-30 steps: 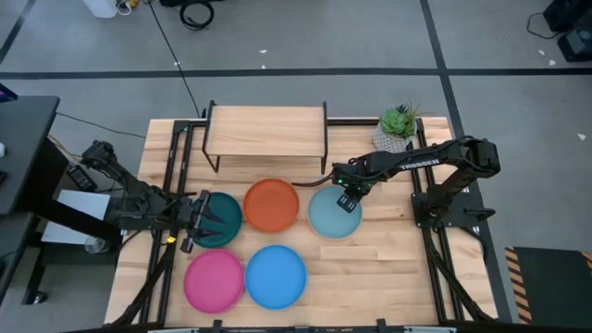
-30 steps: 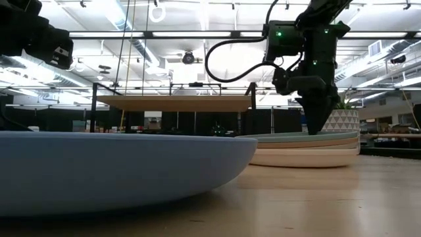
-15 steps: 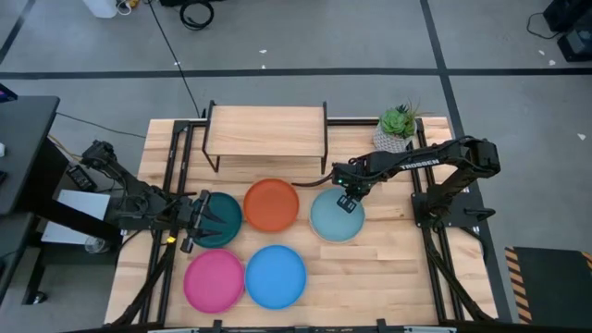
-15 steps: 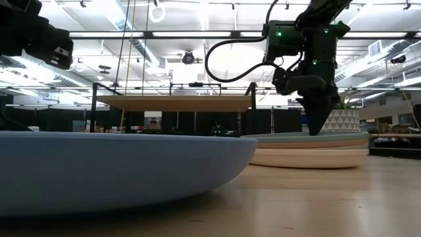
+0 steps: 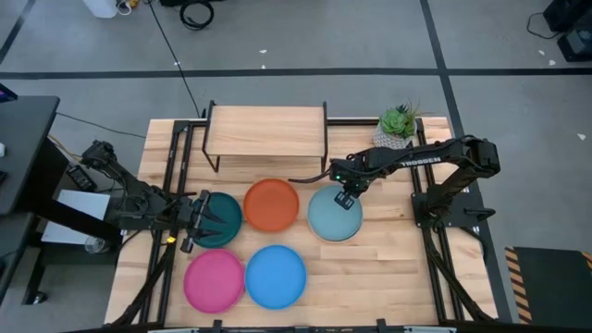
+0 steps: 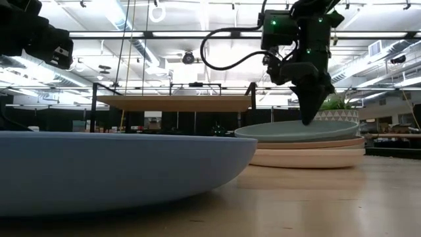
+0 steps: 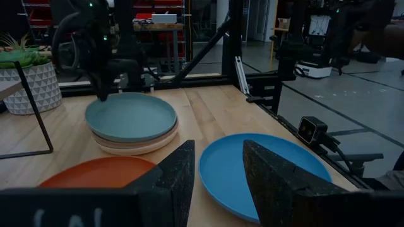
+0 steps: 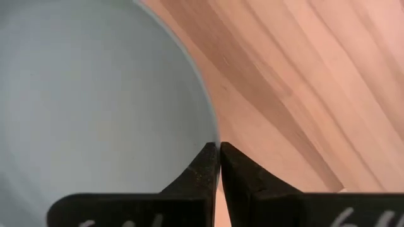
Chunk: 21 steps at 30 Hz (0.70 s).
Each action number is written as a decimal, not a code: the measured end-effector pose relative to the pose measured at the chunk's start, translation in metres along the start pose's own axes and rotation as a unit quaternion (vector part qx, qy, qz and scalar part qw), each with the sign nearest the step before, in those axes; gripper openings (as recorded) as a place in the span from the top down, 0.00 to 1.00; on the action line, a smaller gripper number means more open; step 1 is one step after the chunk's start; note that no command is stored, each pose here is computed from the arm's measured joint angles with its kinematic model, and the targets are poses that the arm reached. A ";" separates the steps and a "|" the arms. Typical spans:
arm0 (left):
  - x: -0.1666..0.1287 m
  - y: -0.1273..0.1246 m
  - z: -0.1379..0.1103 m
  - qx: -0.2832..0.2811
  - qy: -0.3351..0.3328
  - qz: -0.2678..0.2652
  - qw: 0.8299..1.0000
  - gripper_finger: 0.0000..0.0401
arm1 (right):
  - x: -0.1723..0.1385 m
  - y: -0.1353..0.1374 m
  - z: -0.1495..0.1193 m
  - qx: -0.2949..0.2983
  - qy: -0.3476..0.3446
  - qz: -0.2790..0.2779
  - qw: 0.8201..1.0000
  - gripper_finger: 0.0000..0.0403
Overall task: Place and stack plates onto a shelf
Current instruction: Put the light blue plate on the shelf
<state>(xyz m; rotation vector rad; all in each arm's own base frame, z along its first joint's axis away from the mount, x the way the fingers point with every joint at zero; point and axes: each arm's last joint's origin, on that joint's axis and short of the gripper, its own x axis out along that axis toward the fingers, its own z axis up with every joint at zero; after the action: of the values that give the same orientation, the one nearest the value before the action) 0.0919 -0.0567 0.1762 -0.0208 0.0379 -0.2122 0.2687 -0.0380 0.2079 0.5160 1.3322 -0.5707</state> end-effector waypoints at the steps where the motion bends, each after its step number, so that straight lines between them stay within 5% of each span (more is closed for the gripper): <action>1: 0.000 0.000 0.000 0.000 0.000 0.000 1.000 0.65 | 0.000 0.000 0.000 0.000 0.001 0.000 1.000 0.94; 21: 0.000 0.000 0.000 0.000 -0.001 0.000 1.000 0.65 | -0.012 0.002 0.001 -0.004 0.011 0.040 0.999 0.94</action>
<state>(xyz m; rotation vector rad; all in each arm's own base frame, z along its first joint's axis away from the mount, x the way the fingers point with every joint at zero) 0.0919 -0.0567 0.1764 -0.0216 0.0367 -0.2120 0.2688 -0.0357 0.2195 0.5674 1.3284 -0.4948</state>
